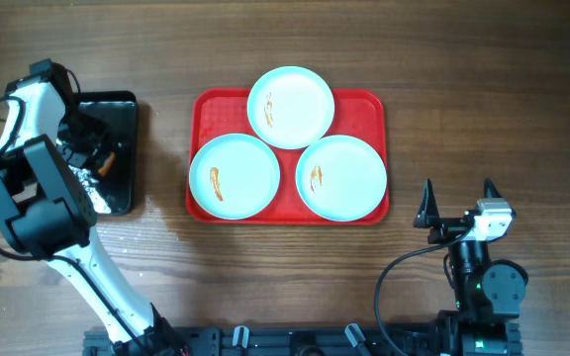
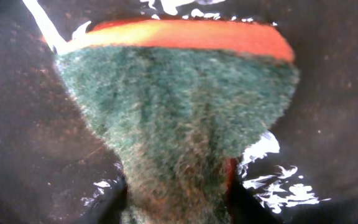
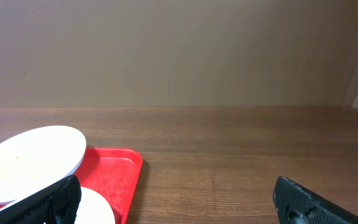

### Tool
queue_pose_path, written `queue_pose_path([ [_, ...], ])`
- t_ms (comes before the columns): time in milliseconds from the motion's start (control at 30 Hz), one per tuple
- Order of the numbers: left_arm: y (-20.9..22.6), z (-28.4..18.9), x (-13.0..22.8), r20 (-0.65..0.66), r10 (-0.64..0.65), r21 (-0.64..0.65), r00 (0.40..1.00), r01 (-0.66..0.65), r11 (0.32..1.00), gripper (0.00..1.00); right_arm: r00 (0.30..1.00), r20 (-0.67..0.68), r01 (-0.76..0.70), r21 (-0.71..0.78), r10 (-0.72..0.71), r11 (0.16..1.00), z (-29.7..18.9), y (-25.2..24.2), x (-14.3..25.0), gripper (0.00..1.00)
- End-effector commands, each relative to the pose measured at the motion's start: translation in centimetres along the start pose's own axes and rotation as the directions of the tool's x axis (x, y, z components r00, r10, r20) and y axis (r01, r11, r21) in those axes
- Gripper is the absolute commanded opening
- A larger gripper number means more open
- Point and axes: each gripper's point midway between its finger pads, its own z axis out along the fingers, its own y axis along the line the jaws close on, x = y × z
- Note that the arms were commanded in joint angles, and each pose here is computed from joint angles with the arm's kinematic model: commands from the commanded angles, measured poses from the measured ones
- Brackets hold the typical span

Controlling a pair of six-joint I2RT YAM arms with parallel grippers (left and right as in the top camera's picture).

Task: Clean dirty plates on tray and stack at the side
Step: 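Lower the left gripper and grasp the green-orange sponge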

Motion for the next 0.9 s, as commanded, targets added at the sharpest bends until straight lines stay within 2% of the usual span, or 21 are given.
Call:
queue_pose_path([
  [0,0.4,1.1,1.1,-0.042,0.006,-0.016,0.999,-0.007,1.0,0.17,1.0,0.01,-0.019,0.017,0.019,1.0,-0.1,-0.3,-0.2,1.0],
  [67,0.4,1.0,1.1,-0.042,0.006,-0.015,0.999,-0.007,1.0,0.04,1.0,0.01,-0.019,0.017,0.019,1.0,-0.1,-0.3,-0.2,1.0],
  [300,-0.7,-0.1,1.4,-0.065,0.007,0.054,0.998,-0.003,0.999,0.04,1.0,0.01,-0.02,0.017,0.02,1.0,-0.1,-0.3,-0.2,1.0],
  [333,-0.8,-0.3,1.3,-0.06,0.007,0.058,0.998,-0.003,0.998,0.13,1.0,0.01,-0.02,0.017,0.02,1.0,-0.1,-0.3,-0.2,1.0],
  [367,-0.9,-0.4,1.2,-0.056,0.007,0.062,0.998,-0.004,0.998,0.49,1.0,0.01,-0.019,0.017,0.019,1.0,-0.1,-0.3,-0.2,1.0],
  [400,-1.0,-0.4,1.0,-0.048,0.006,0.065,0.999,-0.003,0.998,1.0,1.0,0.01,-0.019,0.017,0.019,1.0,-0.1,-0.3,-0.2,1.0],
  [633,-0.2,-0.4,-2.5,0.106,-0.017,0.018,0.994,0.015,1.0,1.0,1.0,0.01,-0.019,0.017,0.019,1.0,-0.1,-0.3,-0.2,1.0],
  [867,-1.5,-0.6,-4.1,0.169,-0.032,0.079,0.985,0.019,0.997,1.0,1.0,0.01,-0.019,0.017,0.019,1.0,-0.1,-0.3,-0.2,1.0],
])
